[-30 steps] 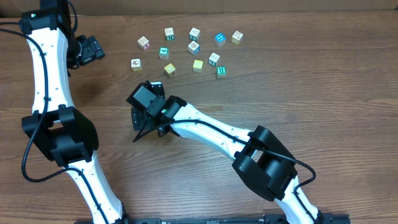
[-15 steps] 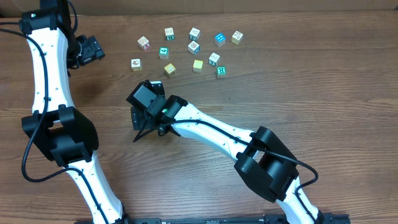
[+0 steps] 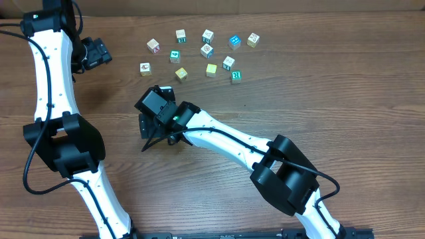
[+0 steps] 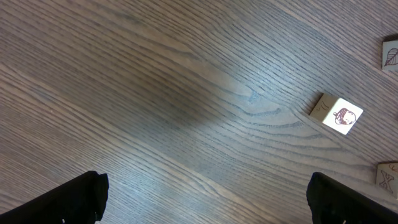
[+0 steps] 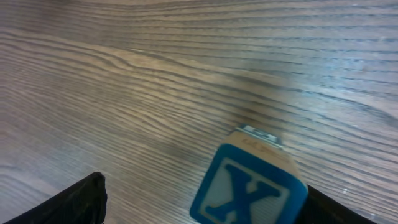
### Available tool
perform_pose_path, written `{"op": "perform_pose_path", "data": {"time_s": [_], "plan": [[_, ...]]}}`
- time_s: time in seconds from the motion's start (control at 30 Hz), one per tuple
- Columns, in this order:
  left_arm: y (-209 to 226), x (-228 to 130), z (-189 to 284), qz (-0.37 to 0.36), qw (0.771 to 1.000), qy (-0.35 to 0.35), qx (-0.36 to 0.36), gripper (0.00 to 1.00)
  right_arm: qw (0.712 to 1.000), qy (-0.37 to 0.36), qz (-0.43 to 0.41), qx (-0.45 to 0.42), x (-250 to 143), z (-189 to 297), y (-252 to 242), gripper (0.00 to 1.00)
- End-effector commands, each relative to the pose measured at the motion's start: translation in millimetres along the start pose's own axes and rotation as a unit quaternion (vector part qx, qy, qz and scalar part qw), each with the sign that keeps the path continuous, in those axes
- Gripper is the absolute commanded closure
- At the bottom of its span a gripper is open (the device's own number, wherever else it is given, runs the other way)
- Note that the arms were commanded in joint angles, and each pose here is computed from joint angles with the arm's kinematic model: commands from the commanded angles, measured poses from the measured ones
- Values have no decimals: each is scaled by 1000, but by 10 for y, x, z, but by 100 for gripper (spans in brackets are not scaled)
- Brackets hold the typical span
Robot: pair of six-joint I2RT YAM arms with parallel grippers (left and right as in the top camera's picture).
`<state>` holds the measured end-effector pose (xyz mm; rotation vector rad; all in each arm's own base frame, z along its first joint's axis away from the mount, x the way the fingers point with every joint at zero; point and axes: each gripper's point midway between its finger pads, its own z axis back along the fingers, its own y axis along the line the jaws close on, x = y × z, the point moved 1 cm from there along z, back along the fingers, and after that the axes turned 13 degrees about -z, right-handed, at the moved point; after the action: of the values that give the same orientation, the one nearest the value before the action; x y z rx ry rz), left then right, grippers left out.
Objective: Form a tower
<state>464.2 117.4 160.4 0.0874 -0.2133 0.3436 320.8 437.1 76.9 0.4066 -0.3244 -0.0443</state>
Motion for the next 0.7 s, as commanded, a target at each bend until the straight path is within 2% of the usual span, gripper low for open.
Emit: {"op": "perform_pose_path", "data": {"time_s": [0.0,0.2,0.47,0.67], "plan": [[-39,26,62,1,1000,-9,-1,0,999,-14,1,37,137,281,178,14],[-39,26,62,2,1000,-9,-1,0,999,-16,1,34,142,280,164,14],[-40,26,62,1,1000,-9,-1,0,999,-53,2,5,268,284,63,14],[-40,26,62,1,1000,-9,-1,0,998,-60,26,9,303,288,87,13]]}}
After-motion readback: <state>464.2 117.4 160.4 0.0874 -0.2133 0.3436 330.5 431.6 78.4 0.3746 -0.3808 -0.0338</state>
